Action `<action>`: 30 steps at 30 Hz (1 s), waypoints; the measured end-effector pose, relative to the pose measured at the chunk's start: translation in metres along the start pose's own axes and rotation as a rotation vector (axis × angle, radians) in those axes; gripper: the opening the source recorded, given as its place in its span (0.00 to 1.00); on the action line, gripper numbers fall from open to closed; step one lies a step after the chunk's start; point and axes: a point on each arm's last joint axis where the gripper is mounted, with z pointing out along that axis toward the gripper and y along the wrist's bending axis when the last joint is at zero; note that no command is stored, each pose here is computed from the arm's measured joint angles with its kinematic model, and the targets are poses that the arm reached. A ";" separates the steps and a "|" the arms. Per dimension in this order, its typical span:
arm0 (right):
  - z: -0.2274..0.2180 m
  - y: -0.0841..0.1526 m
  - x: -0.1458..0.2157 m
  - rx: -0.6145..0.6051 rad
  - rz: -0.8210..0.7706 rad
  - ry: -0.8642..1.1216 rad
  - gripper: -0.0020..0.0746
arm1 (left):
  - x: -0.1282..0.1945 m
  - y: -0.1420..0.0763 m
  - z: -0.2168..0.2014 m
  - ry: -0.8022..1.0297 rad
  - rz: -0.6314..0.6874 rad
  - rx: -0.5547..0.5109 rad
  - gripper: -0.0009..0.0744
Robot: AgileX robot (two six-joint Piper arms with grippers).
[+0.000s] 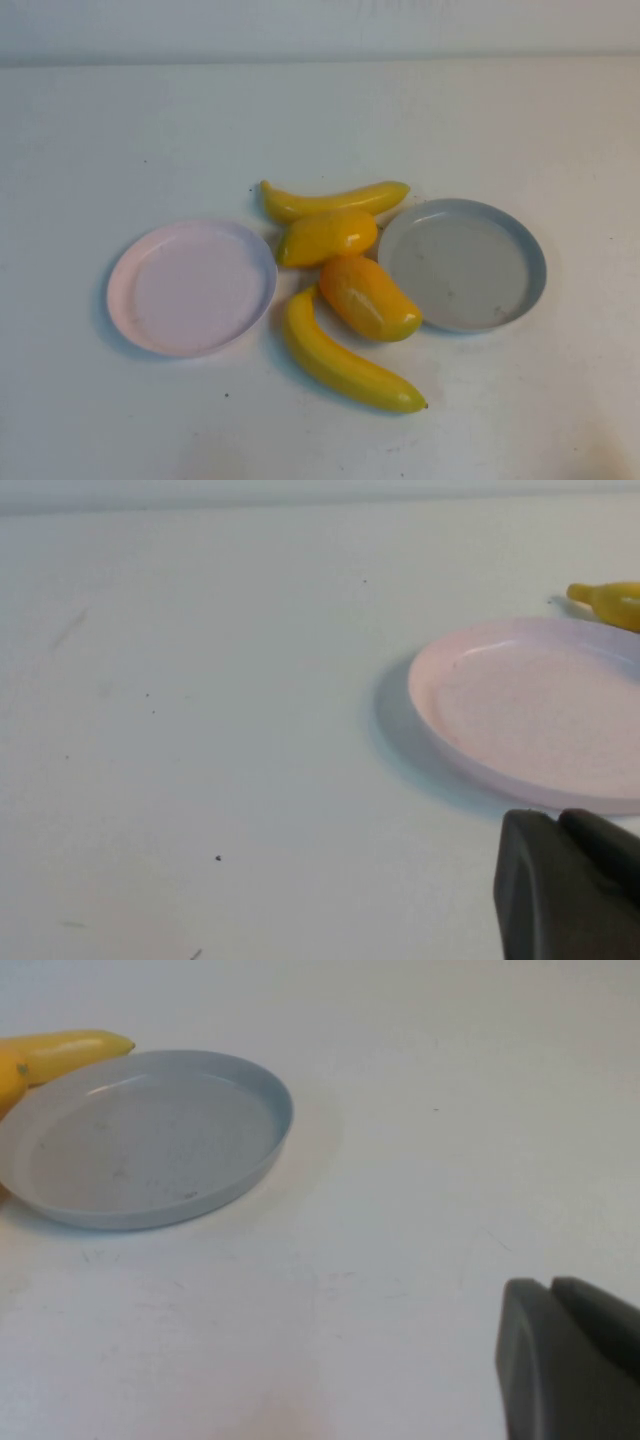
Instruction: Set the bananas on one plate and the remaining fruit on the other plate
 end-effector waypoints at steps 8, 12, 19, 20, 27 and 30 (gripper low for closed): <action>0.000 0.000 0.000 0.000 0.000 0.000 0.01 | -0.011 -0.003 -0.001 -0.113 -0.509 0.060 0.01; 0.000 0.000 0.000 0.000 0.000 0.000 0.01 | -0.015 -0.002 -0.001 -0.158 -0.577 0.074 0.01; 0.000 0.000 0.000 0.000 0.000 0.000 0.01 | -0.015 -0.002 -0.001 -0.159 -0.538 0.065 0.01; 0.000 0.000 0.000 0.000 0.000 0.000 0.01 | -0.015 -0.002 -0.001 -0.159 -0.542 0.066 0.01; 0.000 0.000 0.000 0.000 0.000 0.000 0.01 | -0.042 -0.002 -0.011 -0.096 -0.556 0.062 0.01; 0.000 0.000 0.000 0.000 0.000 0.000 0.01 | -0.069 -0.003 -0.014 0.022 -0.472 0.041 0.01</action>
